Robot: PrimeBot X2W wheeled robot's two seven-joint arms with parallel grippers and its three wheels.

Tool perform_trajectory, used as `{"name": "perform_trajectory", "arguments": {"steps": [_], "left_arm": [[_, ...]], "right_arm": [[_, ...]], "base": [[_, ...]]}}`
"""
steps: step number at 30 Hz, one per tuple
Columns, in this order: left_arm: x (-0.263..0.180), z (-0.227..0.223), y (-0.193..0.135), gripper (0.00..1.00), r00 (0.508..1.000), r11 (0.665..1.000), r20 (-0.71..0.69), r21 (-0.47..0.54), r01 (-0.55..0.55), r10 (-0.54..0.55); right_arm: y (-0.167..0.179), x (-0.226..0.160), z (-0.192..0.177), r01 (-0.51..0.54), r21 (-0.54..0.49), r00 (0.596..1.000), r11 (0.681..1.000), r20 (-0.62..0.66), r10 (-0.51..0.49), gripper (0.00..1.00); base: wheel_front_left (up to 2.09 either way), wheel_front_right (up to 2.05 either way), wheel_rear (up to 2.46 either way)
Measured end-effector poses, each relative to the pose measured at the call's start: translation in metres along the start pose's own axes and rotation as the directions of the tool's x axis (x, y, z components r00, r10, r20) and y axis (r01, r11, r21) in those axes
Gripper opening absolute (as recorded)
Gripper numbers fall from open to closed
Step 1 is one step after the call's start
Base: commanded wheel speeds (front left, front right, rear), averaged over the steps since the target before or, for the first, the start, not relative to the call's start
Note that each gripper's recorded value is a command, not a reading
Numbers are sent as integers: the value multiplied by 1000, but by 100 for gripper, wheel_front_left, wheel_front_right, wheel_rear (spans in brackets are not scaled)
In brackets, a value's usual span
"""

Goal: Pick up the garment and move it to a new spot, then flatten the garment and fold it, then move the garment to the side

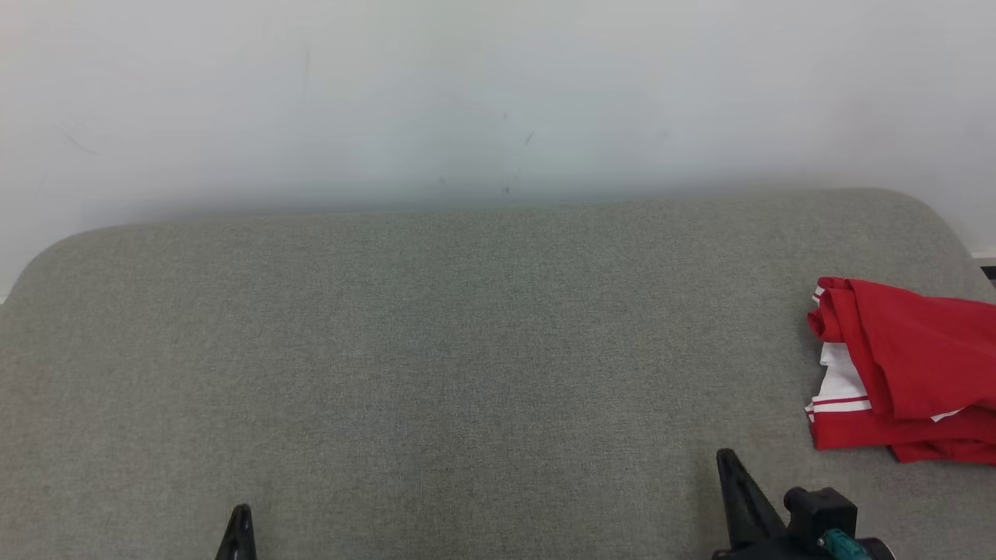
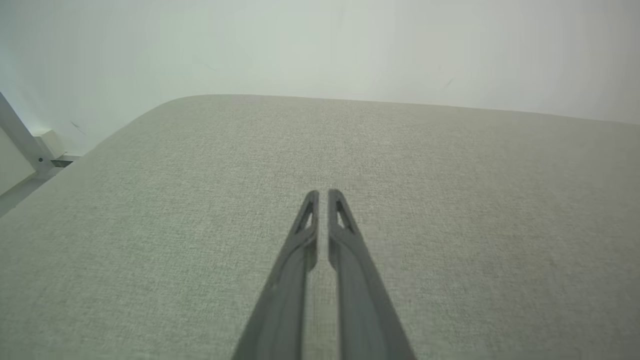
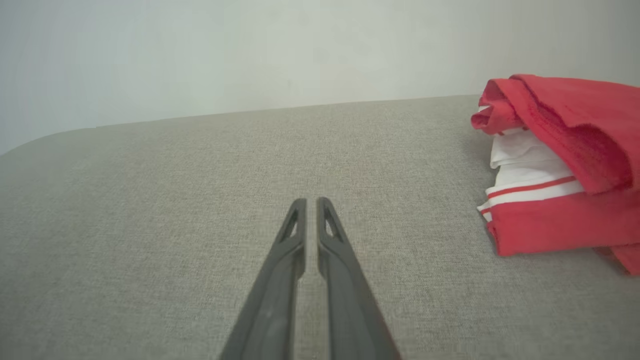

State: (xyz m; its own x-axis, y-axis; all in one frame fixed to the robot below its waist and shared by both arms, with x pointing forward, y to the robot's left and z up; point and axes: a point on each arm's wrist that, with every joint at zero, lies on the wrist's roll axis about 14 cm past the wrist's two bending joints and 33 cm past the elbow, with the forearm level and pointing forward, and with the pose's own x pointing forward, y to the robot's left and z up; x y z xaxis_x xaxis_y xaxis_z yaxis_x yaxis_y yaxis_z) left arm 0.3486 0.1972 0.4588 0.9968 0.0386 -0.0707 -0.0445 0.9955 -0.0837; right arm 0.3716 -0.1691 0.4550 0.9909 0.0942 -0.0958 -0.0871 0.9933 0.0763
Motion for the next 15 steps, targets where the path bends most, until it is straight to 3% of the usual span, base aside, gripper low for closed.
{"name": "perform_trajectory", "arguments": {"steps": [4,15], "left_arm": [[-3,-12,1,0,999,1000,-45,-20,-11,10],[-1,-13,8,0,996,966,-73,-250,-66,49]], "right_arm": [[-3,-9,-20,17,24,998,1000,-63,-16,0],[-13,-7,-12,83,249,996,965,-55,-72,0]], "base": [[0,0,0],[0,0,0]]}}
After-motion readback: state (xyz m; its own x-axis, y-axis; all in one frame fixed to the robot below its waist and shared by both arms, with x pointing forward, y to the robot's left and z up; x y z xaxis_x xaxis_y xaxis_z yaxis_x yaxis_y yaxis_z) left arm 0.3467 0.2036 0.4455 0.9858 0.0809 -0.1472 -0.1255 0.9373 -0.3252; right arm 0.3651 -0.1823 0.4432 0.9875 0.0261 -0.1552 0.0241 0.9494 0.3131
